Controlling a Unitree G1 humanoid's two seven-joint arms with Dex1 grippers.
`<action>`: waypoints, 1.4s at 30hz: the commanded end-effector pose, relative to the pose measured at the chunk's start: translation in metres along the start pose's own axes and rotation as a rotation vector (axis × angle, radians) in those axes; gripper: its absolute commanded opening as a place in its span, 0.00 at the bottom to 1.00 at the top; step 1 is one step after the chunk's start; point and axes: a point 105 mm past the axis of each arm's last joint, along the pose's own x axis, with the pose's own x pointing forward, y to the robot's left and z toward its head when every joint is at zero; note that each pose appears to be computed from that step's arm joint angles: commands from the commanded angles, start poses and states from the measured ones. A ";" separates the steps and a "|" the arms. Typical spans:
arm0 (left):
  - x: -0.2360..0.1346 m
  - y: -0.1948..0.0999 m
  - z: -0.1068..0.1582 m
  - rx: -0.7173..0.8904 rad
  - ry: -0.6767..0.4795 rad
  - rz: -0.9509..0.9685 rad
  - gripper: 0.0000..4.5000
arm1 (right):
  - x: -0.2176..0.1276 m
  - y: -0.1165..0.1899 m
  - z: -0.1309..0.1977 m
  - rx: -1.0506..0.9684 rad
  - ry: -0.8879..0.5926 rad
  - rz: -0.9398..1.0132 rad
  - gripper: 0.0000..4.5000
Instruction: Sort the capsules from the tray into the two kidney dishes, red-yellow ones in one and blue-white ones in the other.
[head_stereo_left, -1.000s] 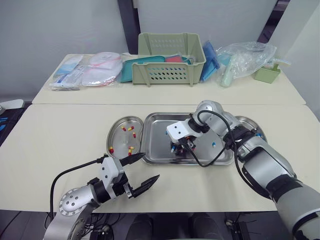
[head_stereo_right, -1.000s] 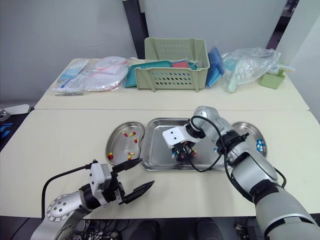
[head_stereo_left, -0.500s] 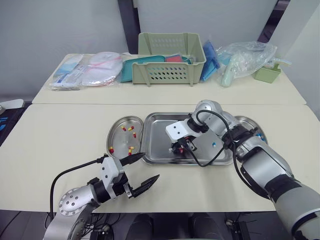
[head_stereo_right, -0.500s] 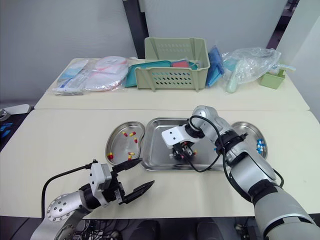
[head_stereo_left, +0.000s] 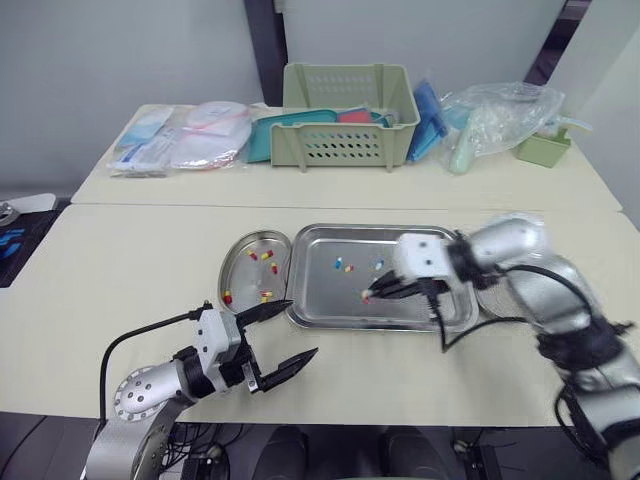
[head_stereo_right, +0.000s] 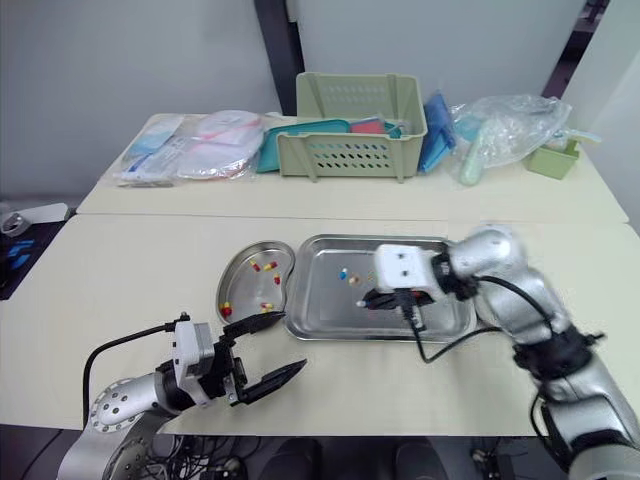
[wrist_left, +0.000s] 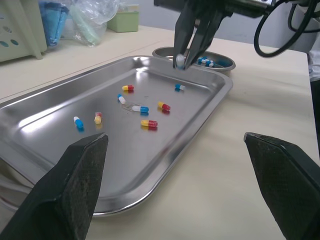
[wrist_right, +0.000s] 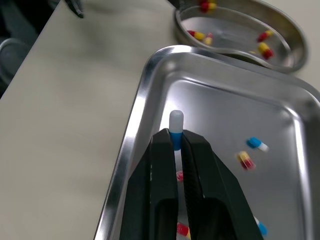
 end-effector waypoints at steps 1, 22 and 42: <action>0.001 -0.008 0.003 0.014 -0.034 -0.041 1.00 | -0.041 -0.002 -0.012 0.108 0.039 -0.196 0.01; 0.005 -0.010 -0.008 -0.011 -0.065 -0.060 1.00 | -0.139 0.026 -0.127 0.550 0.294 -0.690 0.07; -0.038 0.043 0.011 -0.008 0.068 0.286 1.00 | -0.152 0.046 -0.119 0.375 0.200 -0.697 0.99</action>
